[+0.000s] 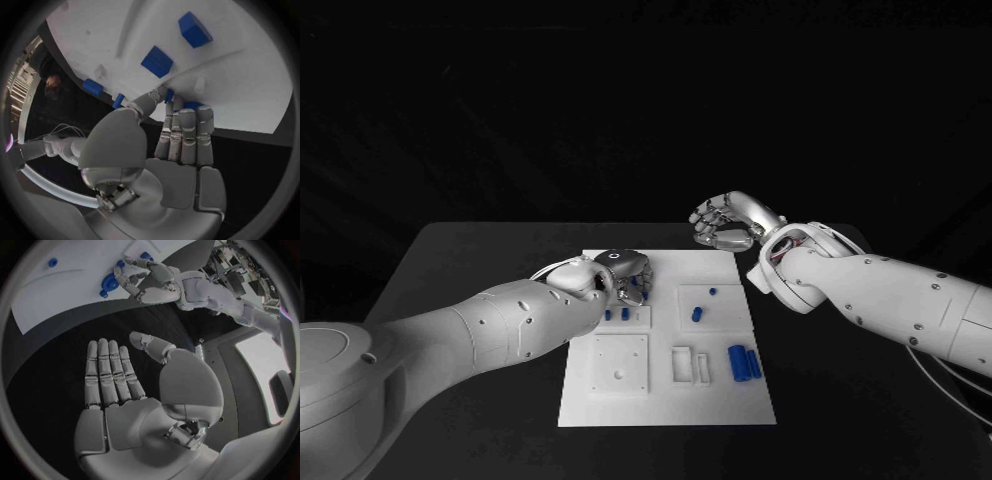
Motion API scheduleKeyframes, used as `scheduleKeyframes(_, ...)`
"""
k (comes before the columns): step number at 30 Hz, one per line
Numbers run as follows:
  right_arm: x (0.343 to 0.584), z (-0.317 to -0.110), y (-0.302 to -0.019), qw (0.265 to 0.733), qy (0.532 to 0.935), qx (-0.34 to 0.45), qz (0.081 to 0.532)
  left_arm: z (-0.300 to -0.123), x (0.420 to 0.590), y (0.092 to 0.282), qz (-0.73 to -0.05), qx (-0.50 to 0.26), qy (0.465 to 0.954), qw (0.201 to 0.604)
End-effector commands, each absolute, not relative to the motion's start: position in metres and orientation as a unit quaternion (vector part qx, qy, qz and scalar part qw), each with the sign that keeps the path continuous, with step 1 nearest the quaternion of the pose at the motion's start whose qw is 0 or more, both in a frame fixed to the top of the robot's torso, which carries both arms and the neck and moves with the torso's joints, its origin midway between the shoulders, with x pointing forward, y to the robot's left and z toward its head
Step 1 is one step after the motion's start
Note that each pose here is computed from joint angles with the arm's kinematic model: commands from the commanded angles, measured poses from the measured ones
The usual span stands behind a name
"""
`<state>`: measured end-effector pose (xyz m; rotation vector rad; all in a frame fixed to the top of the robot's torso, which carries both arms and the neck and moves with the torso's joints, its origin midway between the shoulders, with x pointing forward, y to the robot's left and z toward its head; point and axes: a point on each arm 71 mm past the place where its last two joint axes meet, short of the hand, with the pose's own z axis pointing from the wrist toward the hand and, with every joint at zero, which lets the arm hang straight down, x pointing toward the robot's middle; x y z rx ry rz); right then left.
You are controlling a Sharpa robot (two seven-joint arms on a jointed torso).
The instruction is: Assemble the parts on the task board
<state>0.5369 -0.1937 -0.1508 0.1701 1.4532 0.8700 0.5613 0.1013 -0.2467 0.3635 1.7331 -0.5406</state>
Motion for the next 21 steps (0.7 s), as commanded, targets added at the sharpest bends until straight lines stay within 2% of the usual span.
scheduleKeyframes(1, 0.5362, -0.1505, -0.1914, 0.656, 0.643, 0.069, 0.390, -0.2541, 0.5586, 0.0997, -0.231, 0.158, 0.761, 0.585)
scheduleKeyframes(21, 0.5364, -0.1506, -0.1908, 0.655, 0.643, 0.069, 0.390, -0.2595, 0.5574, 0.1004, -0.225, 0.158, 0.771, 0.575)
